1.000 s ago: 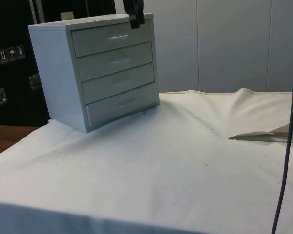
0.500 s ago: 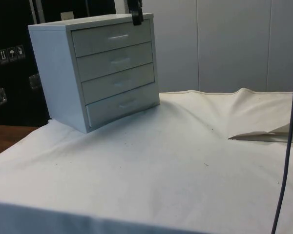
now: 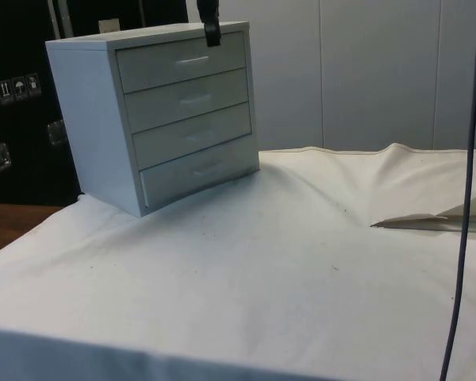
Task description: Open the drawer, then close it.
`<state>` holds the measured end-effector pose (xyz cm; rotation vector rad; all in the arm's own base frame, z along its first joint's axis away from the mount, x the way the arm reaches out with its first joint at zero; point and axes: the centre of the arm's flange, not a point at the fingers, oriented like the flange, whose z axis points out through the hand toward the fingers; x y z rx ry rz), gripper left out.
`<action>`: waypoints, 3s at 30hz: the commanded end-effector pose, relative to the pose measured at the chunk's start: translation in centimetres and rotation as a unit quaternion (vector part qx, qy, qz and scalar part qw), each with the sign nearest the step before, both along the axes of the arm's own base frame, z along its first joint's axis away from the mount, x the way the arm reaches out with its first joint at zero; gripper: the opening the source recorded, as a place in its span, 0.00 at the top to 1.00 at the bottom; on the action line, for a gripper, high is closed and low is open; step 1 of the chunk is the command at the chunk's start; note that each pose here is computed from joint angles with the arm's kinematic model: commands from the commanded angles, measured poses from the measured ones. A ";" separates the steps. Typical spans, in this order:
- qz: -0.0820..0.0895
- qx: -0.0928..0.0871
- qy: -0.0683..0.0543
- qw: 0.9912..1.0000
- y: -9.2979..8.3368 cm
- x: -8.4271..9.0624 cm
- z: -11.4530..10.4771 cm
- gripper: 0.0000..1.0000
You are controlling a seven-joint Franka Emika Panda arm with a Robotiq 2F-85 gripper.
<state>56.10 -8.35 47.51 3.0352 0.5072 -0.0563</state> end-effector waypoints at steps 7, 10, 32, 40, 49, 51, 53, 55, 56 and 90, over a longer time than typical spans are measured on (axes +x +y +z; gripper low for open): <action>0.023 0.003 -0.006 1.000 -0.2 -0.1 0.4 0.00; 0.037 0.004 -0.007 0.999 -0.4 -0.2 0.5 0.00; 0.094 0.011 -0.038 0.995 -1.2 0.0 0.8 0.00; 0.117 0.013 -0.036 0.992 -1.4 -0.4 0.7 0.00; 0.147 0.011 -0.044 0.988 -2.2 -0.3 0.6 0.00; 0.157 0.010 -0.048 0.986 -2.6 -0.3 0.5 0.00; 0.151 0.010 -0.040 0.988 -2.5 -0.3 0.6 0.00; 0.166 0.009 -0.052 0.985 -2.9 -0.3 0.5 0.00; 0.169 0.008 -0.053 0.984 -3.0 -0.3 0.4 0.00; 0.262 -0.036 -0.078 0.961 -3.5 0.2 -1.2 0.00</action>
